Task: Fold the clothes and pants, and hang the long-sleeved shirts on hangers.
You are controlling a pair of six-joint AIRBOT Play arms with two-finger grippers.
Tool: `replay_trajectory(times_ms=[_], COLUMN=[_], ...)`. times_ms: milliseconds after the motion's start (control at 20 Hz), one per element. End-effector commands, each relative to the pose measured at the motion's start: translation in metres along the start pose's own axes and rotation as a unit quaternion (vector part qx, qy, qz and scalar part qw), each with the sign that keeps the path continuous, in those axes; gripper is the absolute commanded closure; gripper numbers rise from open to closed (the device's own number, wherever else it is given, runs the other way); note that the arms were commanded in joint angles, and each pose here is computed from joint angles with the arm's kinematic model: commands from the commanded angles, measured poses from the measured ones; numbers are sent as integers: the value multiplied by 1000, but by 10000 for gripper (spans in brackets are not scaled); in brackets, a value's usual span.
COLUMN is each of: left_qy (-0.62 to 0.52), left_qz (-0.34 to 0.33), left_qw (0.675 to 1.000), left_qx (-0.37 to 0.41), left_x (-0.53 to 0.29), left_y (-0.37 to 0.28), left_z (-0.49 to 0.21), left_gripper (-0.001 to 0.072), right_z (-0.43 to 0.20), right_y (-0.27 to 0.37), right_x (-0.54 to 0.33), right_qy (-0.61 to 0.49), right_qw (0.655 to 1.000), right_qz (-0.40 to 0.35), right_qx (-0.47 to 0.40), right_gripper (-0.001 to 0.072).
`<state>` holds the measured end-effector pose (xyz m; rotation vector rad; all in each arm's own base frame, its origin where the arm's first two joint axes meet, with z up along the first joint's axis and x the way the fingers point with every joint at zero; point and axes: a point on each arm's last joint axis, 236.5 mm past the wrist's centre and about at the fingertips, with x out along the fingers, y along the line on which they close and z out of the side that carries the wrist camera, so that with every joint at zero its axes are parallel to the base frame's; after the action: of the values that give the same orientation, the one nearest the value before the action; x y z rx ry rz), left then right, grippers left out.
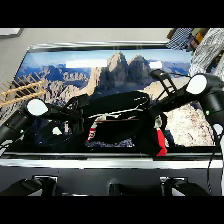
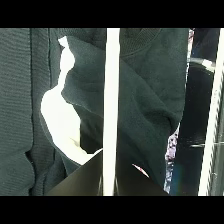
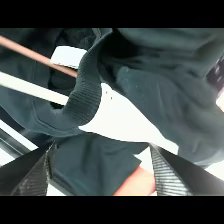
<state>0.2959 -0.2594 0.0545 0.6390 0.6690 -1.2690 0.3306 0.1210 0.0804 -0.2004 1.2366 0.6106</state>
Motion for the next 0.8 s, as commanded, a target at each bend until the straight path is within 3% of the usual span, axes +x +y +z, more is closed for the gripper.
replay_trajectory(times_ms=[0,300,350,450,600,650,750], left_qy=[0,0,0,0,0,0,0], left_qz=[0,0,0,0,0,0,0], left_qw=[1000,1000,1000,1000,1000,1000,1000], left_qx=[0,0,0,0,0,0,0], left_x=[0,0,0,0,0,0,0], left_y=[0,0,0,0,0,0,0], left_z=[0,0,0,0,0,0,0], left_gripper=[677,677,677,677,677,677,677], right_z=[7,13,18,25,27,29,33], right_y=[2,8,6,3,7,11,19], right_x=[8,29,29,28,27,26,21], right_qy=[-19,-38,-49,-63,-68,-72,-80], right_qw=[995,989,988,986,985,985,983], right_qz=[10,38,35,32,40,48,64], right_qx=[94,137,141,149,150,150,149], right_gripper=[55,56,89,251,612,671,672])
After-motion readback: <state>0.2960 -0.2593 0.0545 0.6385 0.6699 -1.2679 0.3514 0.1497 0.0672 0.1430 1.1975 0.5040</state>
